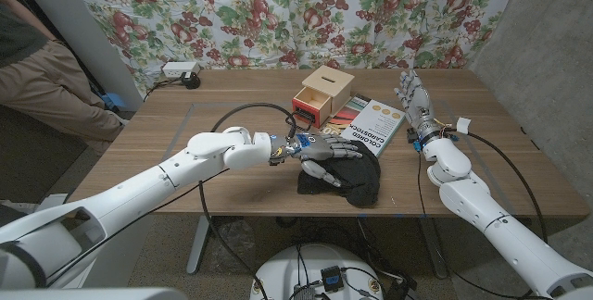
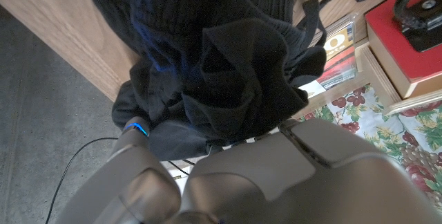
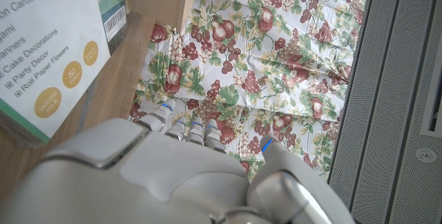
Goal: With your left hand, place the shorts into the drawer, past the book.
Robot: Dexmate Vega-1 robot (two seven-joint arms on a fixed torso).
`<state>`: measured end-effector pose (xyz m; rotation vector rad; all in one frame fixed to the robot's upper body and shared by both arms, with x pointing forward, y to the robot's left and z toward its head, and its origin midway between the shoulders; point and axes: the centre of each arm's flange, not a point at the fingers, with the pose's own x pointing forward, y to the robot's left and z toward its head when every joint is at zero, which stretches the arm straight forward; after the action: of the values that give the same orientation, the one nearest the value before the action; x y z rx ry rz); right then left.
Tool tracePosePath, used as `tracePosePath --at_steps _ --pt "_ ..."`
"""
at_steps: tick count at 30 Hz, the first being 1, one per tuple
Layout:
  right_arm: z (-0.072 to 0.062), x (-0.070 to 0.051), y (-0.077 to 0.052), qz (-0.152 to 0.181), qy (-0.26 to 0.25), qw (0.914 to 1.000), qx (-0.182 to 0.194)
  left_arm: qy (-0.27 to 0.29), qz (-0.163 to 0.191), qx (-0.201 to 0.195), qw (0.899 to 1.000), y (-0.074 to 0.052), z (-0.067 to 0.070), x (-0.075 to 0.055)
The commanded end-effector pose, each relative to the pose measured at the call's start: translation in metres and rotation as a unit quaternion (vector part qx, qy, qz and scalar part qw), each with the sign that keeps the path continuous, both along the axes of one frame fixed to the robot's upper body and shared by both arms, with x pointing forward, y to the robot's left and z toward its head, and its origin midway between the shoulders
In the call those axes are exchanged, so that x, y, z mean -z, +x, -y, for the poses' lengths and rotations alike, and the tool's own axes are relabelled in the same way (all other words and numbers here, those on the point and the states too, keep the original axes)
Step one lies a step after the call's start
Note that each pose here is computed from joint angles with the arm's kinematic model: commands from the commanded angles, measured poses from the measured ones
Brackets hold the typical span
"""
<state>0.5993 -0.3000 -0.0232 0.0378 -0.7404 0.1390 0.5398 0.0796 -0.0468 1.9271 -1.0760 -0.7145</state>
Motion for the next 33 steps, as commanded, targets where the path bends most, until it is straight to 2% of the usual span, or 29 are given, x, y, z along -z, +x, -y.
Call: tracePosePath --at_steps 1,10,12,17,24,29,30,31,32,33 --pt "0.001 0.000 0.001 0.001 0.001 1.0000 -0.002 0.016 -0.001 -0.003 1.000 0.004 0.003 0.008" --pt "0.002 0.000 0.002 0.000 0.004 1.0000 -0.003 0.024 0.012 0.002 1.000 0.004 0.005 0.010" --pt "0.002 -0.001 0.002 0.002 0.000 1.0000 -0.002 0.015 0.014 0.013 1.000 0.004 0.005 0.010" --pt "0.002 -0.001 0.003 0.001 0.000 1.0000 -0.003 0.005 0.041 0.031 0.999 0.000 0.005 0.011" --pt "0.001 -0.001 0.004 0.001 0.001 1.0000 -0.004 -0.054 0.066 0.062 0.994 -0.002 -0.001 0.012" --pt "0.001 -0.003 0.004 0.003 -0.001 1.0000 -0.004 -0.077 0.065 0.082 0.992 -0.003 -0.003 0.010" --pt "0.001 -0.003 0.004 0.003 -0.001 1.0000 -0.004 -0.104 0.077 0.087 0.988 -0.005 -0.005 0.011" --pt "0.001 -0.003 0.004 0.004 -0.002 1.0000 -0.004 -0.098 0.086 0.095 0.987 -0.005 -0.005 0.010" --pt "0.001 -0.003 0.004 0.004 -0.001 1.0000 -0.004 -0.107 0.072 0.095 0.987 -0.004 -0.006 0.009" --pt "0.000 -0.003 0.004 0.002 0.001 1.0000 -0.004 -0.131 0.082 0.100 0.983 -0.005 -0.008 0.011"
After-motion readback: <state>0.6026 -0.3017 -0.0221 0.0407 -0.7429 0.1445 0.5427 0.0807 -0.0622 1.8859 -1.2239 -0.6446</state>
